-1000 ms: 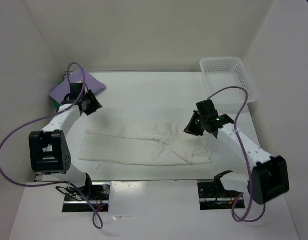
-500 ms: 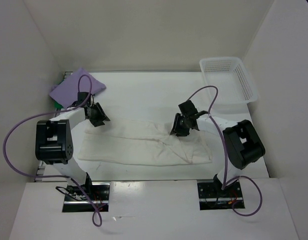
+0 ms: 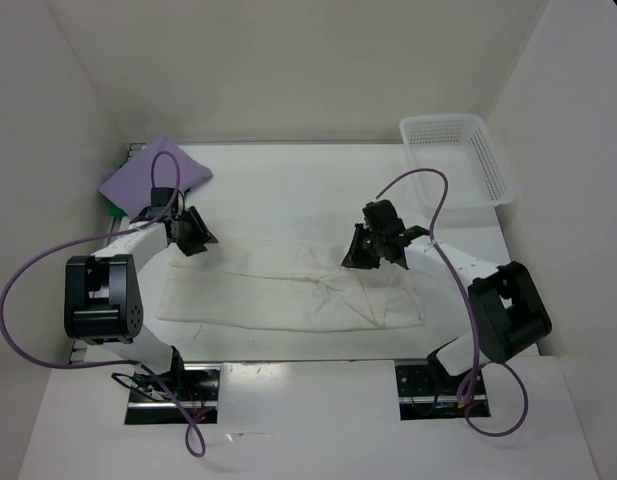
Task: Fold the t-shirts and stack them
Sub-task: Fold the other side of the tshirt into a rectangle
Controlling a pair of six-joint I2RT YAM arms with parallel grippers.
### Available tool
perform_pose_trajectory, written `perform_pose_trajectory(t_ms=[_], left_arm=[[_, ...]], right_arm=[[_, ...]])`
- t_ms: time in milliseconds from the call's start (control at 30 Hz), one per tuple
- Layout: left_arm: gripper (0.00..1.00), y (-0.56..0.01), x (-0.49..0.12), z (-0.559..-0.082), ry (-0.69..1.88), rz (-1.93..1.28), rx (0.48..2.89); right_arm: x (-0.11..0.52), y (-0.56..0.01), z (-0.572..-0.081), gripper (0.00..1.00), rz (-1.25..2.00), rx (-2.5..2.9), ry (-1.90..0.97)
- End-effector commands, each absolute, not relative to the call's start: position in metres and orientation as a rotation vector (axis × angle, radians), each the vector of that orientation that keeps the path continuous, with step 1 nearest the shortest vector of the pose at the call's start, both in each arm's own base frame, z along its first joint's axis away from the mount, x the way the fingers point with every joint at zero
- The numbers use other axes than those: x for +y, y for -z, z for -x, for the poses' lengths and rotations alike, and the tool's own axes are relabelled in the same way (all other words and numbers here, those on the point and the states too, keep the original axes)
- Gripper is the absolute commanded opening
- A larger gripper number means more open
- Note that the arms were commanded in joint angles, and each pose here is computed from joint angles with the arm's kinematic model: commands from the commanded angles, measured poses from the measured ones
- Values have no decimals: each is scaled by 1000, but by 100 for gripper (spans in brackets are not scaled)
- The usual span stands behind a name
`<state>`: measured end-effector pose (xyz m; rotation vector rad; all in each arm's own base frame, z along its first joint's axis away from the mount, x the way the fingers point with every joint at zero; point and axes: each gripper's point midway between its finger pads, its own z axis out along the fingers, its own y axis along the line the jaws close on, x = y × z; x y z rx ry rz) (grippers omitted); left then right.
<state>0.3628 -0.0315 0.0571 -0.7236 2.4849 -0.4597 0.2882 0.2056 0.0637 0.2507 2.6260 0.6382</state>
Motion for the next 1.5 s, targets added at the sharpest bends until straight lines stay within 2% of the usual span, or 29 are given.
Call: perform_pose_trajectory(t_ms=[0,233,300,367,567,700,1033,1100,1167,1200,1300,1333,1467], left_arm=[[50,-62,-31,-364,476,717,2453],[50,-67,-31,-369,478,709,2436],[50,-70,-32,-371,491,701,2429],[50,-70,-32,-371,491,701,2429],[50,-72,-36,-370,521,701,2423],[50,-69,-38,-367,531,701,2433],[50,-64,-39,-363,538,690,2444],[50,-65,-41,-363,549,687,2446],[50,-66,-40,-365,550,682,2437],[50,-66,-40,-365,550,682,2437],[50,-66,-40,-365,550,682,2437],[50,-66,-40,-365,550,682,2437],[50,-69,-40,-365,551,678,2429]], right_arm=[[208,-64,-267,14,-240,2658,-692],[220,-55,-239,12,-166,2732,-695],[218,-61,-240,19,-161,2695,-677],[219,-82,-250,31,-161,2623,-685],[187,-80,-284,42,-253,2580,-611],[194,-48,-288,42,-232,2668,-600],[210,-46,-288,40,-193,2667,-719],[208,-46,-289,47,-196,2665,-708],[209,-43,-287,48,-183,2675,-712],[211,-47,-292,48,-178,2656,-722],[218,-48,-289,30,-160,2673,-775],[217,-50,-287,18,-159,2666,-778],[217,-60,-272,8,-148,2662,-811]])
